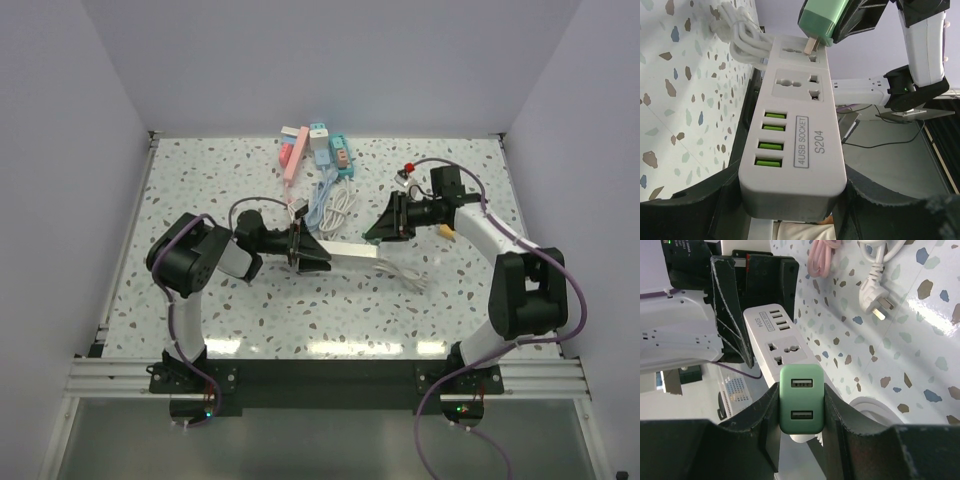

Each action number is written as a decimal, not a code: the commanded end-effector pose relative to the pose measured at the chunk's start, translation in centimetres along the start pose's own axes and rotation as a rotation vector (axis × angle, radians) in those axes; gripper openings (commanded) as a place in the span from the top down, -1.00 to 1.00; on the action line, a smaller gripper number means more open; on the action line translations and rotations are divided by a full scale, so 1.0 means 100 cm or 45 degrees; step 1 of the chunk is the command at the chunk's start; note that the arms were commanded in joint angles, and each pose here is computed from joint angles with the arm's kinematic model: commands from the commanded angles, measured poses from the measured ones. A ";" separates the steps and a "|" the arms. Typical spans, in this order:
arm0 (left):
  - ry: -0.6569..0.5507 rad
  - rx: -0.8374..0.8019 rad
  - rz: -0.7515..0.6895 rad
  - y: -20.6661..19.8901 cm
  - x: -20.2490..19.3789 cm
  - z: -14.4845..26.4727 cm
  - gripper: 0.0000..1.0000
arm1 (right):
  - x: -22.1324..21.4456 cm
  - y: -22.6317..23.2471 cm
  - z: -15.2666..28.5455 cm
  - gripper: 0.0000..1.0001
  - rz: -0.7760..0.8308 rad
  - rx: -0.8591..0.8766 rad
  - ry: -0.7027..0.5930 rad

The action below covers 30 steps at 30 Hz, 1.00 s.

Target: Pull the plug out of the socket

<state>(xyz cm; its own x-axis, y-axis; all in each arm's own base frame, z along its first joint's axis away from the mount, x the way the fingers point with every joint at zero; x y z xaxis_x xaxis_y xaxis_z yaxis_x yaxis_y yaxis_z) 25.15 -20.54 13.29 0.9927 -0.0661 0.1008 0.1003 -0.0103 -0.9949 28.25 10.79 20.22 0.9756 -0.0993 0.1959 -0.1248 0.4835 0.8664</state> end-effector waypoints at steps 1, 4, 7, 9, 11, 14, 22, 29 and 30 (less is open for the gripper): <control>-0.024 -0.248 -0.707 -0.048 -0.004 0.012 1.00 | 0.009 -0.005 0.014 1.00 0.065 -0.154 -0.135; -0.157 -0.135 -0.685 -0.039 0.014 0.015 1.00 | -0.007 -0.013 0.012 1.00 0.015 -0.179 -0.122; -0.186 0.003 -0.683 -0.029 0.036 0.010 1.00 | -0.023 -0.011 0.006 1.00 -0.044 -0.080 -0.029; -0.194 0.087 -0.661 -0.019 0.046 0.008 1.00 | -0.033 -0.007 -0.001 1.00 -0.027 -0.093 0.019; -0.196 0.122 -0.662 -0.017 0.061 0.004 1.00 | -0.047 -0.004 -0.010 1.00 0.005 -0.137 0.093; -0.184 0.136 -0.639 -0.010 0.074 0.000 1.00 | -0.058 -0.007 -0.020 1.00 0.002 -0.164 0.138; -0.170 0.163 -0.618 0.000 0.077 -0.001 1.00 | -0.045 -0.002 -0.016 1.00 0.052 -0.246 0.041; -0.184 0.328 -0.585 0.003 0.060 0.008 1.00 | -0.001 -0.008 0.018 1.00 -0.081 -0.698 -0.395; -0.184 0.360 -0.605 0.004 0.057 0.010 1.00 | 0.005 -0.020 0.028 1.00 -0.131 -0.868 -0.498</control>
<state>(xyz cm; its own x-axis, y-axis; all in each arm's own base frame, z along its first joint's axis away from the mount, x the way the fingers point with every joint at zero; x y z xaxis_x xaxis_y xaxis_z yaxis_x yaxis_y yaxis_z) 31.82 -20.61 12.59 0.8640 0.0406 0.5019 0.4838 0.2096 -0.8497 26.45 10.73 18.50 0.9446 -0.2106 0.2517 0.0043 0.7748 0.6322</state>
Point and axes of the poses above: each gripper's point midway between its finger pads, its own z axis back along the fingers, its own y axis along the line the jaws close on, x = y × z, the point moved 10 cm from there along z, back along the fingers, and after that the axes turned 5 degrees about -z, right-handed, at the moved point
